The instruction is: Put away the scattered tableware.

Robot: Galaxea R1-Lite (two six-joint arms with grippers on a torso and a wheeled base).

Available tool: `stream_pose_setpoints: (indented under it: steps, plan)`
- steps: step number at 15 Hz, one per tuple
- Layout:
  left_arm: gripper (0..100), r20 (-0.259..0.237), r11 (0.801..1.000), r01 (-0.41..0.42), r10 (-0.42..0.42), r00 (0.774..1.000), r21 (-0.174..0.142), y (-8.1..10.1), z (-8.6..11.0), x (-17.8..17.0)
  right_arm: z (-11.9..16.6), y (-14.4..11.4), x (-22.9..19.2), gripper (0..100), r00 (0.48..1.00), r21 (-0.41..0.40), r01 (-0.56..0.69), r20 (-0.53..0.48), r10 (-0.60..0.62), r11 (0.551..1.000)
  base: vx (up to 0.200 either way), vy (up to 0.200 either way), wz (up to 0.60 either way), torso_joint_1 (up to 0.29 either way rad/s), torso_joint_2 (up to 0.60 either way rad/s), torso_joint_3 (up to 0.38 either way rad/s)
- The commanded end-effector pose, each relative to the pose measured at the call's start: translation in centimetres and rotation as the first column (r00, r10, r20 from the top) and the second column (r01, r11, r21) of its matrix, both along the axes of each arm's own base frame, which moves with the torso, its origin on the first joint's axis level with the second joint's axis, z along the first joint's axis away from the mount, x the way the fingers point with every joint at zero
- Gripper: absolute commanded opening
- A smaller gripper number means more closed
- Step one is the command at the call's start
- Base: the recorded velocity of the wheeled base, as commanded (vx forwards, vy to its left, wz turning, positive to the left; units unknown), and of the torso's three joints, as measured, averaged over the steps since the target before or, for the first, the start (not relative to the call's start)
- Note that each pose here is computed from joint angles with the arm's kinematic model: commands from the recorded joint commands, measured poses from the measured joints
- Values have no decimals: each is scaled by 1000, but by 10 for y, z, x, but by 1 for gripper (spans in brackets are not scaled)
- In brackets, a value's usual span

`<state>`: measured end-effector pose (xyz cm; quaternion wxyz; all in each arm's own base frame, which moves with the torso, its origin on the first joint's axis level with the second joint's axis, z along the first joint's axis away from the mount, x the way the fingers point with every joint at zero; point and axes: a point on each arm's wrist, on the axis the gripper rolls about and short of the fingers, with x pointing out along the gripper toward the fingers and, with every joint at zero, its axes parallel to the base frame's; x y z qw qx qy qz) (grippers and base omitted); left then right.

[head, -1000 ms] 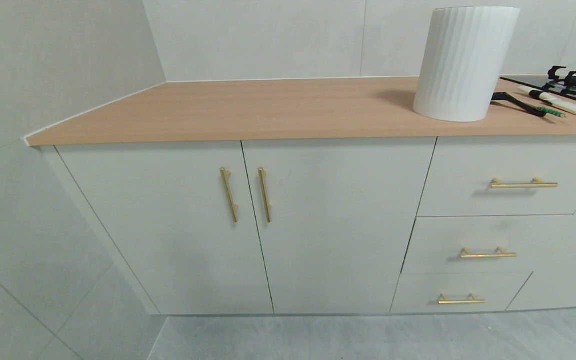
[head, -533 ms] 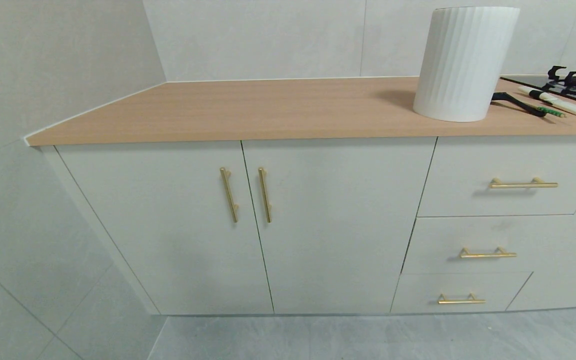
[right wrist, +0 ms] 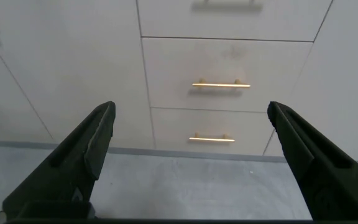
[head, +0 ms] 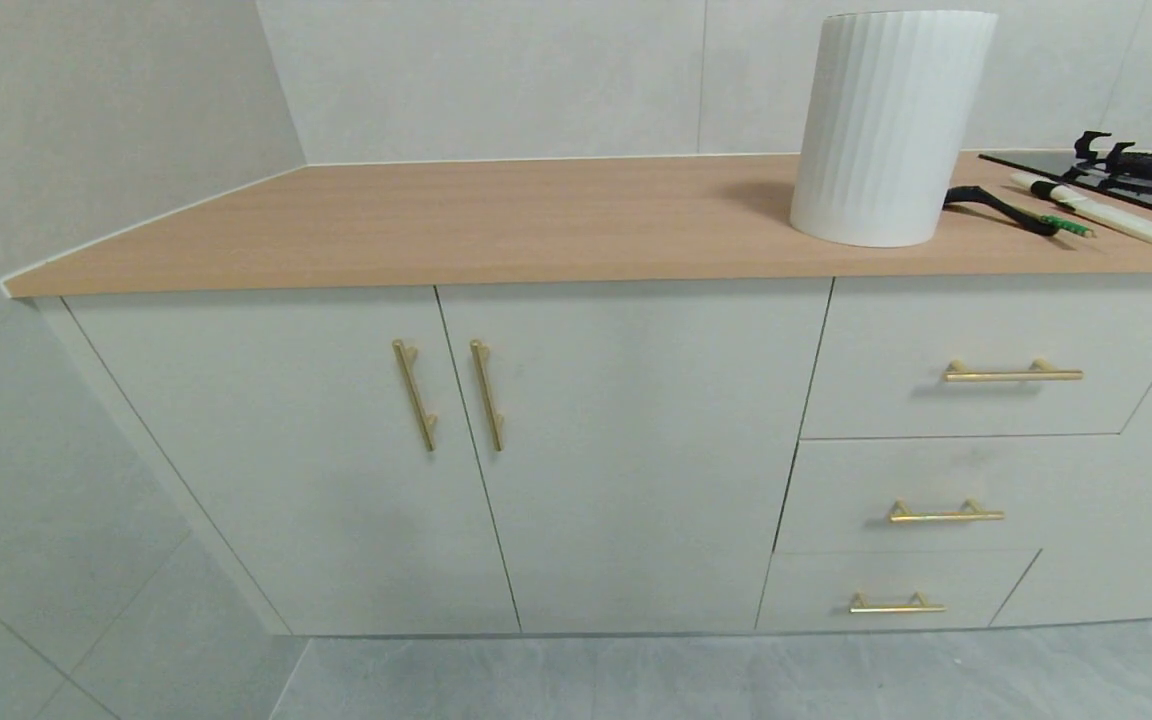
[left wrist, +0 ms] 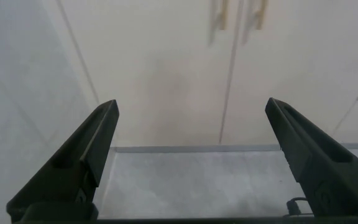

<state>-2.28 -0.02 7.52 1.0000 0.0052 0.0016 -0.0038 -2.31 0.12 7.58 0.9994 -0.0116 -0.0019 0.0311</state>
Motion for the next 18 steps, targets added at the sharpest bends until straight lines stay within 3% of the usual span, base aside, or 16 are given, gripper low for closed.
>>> stream_pose_setpoints:
  steps: [1, 10, 18]
  plan:
    - [100, -1, 1000, -2, 2, 1000, 0, 0, 0, 0, 0, 0, 0, 100, 1000, 0, -1, -3, 1, 1000, 0, -200, 0, 2, -2, 2]
    - [100, -1, 1000, 0, 0, 1000, 0, 0, 0, 0, 0, 0, 0, 100, 1000, 3, 1, -3, -1, 1000, 0, -200, 0, 2, 1, -1]
    - [100, -1, 1000, 0, 0, 1000, 0, 0, 0, 0, 0, 0, 0, 100, 1000, 3, 1, -3, -1, 1000, 0, 0, 0, 0, 0, 0]
